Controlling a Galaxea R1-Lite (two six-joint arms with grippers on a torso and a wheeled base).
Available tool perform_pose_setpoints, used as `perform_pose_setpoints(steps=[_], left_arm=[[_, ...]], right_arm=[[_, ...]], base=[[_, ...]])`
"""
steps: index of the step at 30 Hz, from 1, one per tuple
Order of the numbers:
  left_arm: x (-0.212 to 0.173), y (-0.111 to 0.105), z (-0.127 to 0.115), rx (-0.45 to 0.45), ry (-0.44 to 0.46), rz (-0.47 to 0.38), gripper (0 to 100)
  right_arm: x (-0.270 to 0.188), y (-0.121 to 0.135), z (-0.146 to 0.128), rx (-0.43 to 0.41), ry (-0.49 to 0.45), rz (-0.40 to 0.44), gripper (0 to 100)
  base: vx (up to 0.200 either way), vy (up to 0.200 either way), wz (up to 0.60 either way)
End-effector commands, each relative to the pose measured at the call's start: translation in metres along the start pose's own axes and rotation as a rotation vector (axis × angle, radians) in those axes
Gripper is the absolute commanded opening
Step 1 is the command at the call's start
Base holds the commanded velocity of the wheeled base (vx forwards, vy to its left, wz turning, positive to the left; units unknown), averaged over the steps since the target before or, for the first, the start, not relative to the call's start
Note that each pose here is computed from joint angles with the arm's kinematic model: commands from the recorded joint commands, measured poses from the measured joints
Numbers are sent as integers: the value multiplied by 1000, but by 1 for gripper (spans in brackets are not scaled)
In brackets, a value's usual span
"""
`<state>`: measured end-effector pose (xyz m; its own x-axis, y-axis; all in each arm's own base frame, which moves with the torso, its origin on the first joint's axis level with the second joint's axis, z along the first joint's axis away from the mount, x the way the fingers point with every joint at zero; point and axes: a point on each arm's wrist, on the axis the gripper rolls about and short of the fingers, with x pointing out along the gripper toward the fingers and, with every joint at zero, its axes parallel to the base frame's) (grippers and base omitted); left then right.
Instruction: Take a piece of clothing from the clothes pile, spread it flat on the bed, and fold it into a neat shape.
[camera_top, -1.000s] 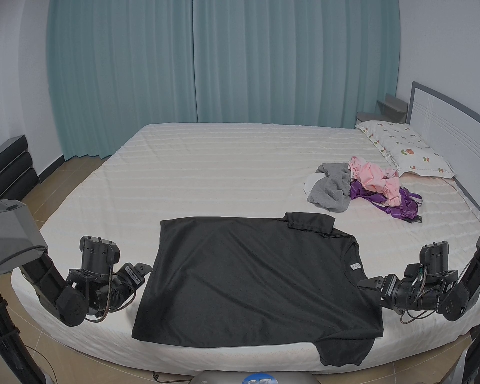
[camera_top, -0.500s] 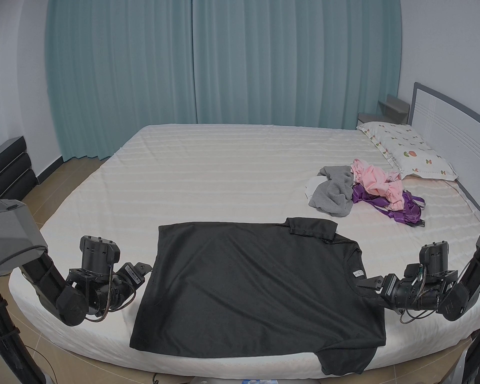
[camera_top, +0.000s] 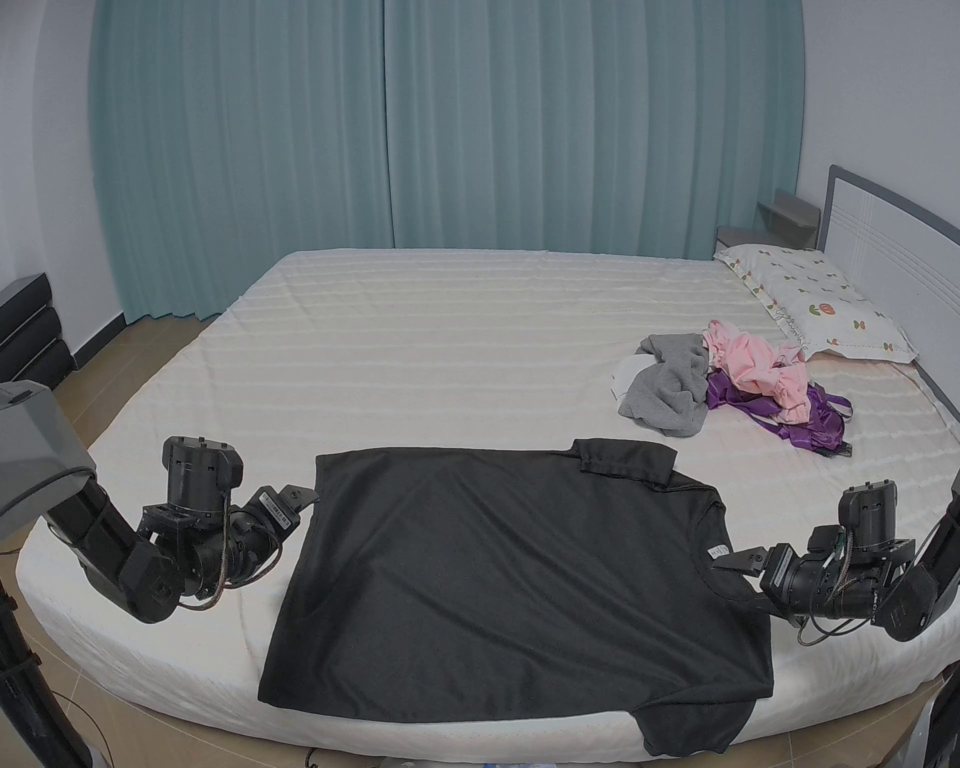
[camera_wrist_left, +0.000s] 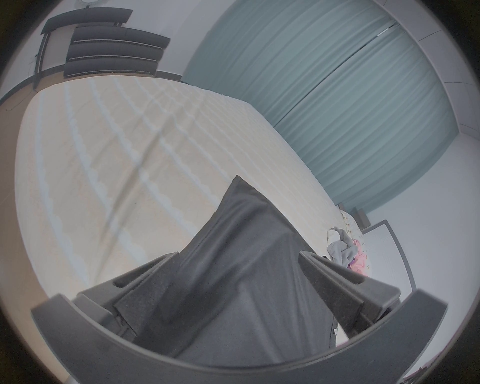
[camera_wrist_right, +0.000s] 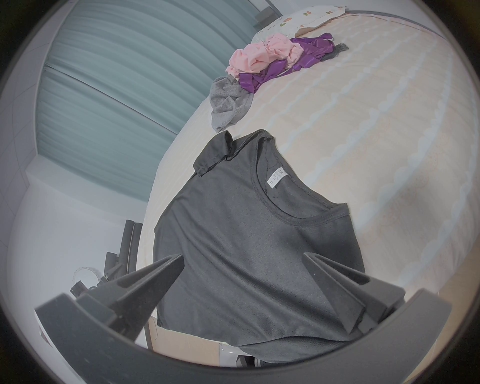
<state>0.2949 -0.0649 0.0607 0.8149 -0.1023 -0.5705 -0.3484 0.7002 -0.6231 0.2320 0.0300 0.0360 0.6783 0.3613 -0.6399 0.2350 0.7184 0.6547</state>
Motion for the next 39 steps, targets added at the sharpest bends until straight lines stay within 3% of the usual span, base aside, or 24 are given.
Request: perform_pose_setpoints(steps=[1, 10, 18, 25, 39], left_arm=[[27, -11, 13, -7, -14, -39, 100], [116, -29, 37, 23, -55, -44, 100], [167, -28, 52, 91, -73, -22, 100], [193, -23, 57, 142, -98, -13, 100], [225, -14, 55, 137, -120, -23, 100]], right_arm=[[0, 0, -1, 1, 16, 9, 100], [2, -1, -1, 3, 21, 9, 100], [3, -2, -2, 5, 25, 5, 100], [4, -2, -2, 4, 30, 2, 100], [5, 0, -5, -6, 39, 7, 100]], base=[[0, 0, 0], [0, 0, 0], [0, 0, 0], [0, 0, 0], [0, 0, 0]])
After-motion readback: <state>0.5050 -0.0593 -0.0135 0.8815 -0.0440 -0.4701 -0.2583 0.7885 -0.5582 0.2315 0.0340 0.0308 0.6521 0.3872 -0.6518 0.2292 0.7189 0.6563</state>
